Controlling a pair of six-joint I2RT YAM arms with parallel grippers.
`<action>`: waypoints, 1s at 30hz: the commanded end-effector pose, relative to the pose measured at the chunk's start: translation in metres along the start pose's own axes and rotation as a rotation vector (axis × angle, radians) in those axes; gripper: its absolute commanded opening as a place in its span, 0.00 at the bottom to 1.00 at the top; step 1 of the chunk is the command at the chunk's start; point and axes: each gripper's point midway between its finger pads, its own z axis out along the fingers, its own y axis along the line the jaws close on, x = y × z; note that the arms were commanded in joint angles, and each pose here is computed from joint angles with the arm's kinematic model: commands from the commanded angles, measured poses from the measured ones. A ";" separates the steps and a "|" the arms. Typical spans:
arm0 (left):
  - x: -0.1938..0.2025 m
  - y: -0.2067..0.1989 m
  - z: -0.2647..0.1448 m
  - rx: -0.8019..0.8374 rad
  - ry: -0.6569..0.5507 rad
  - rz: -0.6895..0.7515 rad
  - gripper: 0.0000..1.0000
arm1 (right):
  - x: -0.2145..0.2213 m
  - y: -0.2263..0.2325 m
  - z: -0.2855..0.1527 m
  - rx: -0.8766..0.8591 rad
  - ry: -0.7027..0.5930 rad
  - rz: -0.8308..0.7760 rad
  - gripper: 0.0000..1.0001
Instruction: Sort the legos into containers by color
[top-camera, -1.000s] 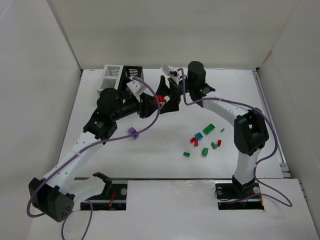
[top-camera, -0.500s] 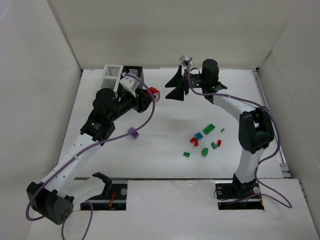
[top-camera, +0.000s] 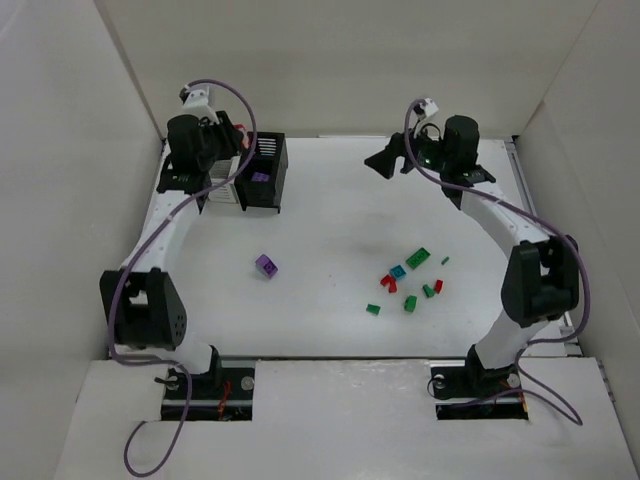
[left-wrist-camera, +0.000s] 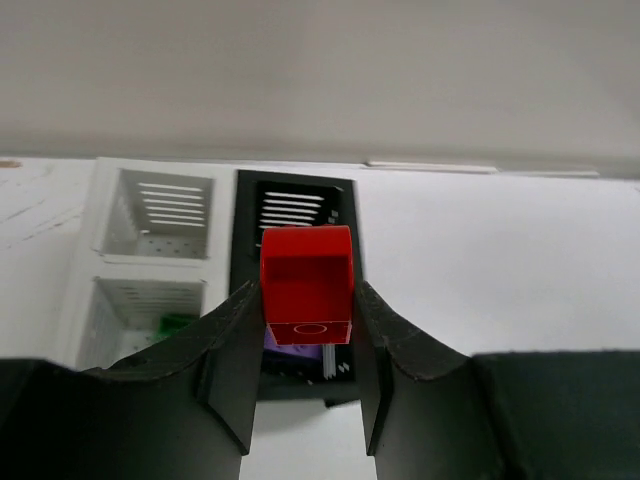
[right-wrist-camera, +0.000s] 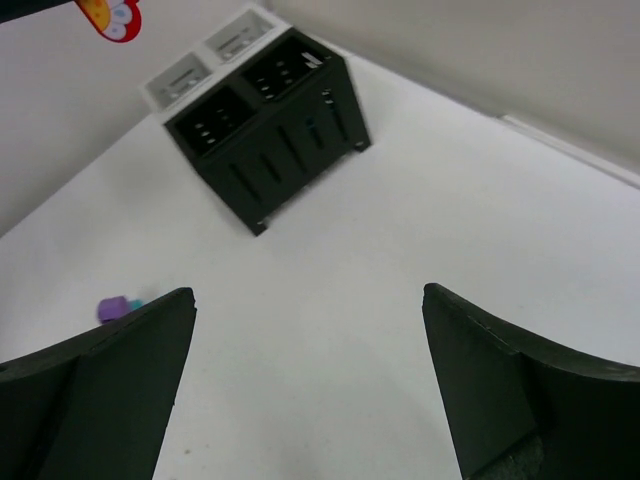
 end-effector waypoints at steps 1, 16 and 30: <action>-0.037 0.028 0.027 -0.057 -0.099 -0.058 0.00 | -0.029 -0.013 -0.021 0.222 -0.047 -0.114 1.00; -0.008 0.129 0.145 -0.294 -0.035 -0.178 0.00 | -0.017 -0.028 -0.049 0.409 0.027 -0.149 1.00; 0.004 0.135 0.136 -0.340 0.026 -0.165 0.63 | -0.010 -0.028 -0.049 0.401 0.070 -0.144 1.00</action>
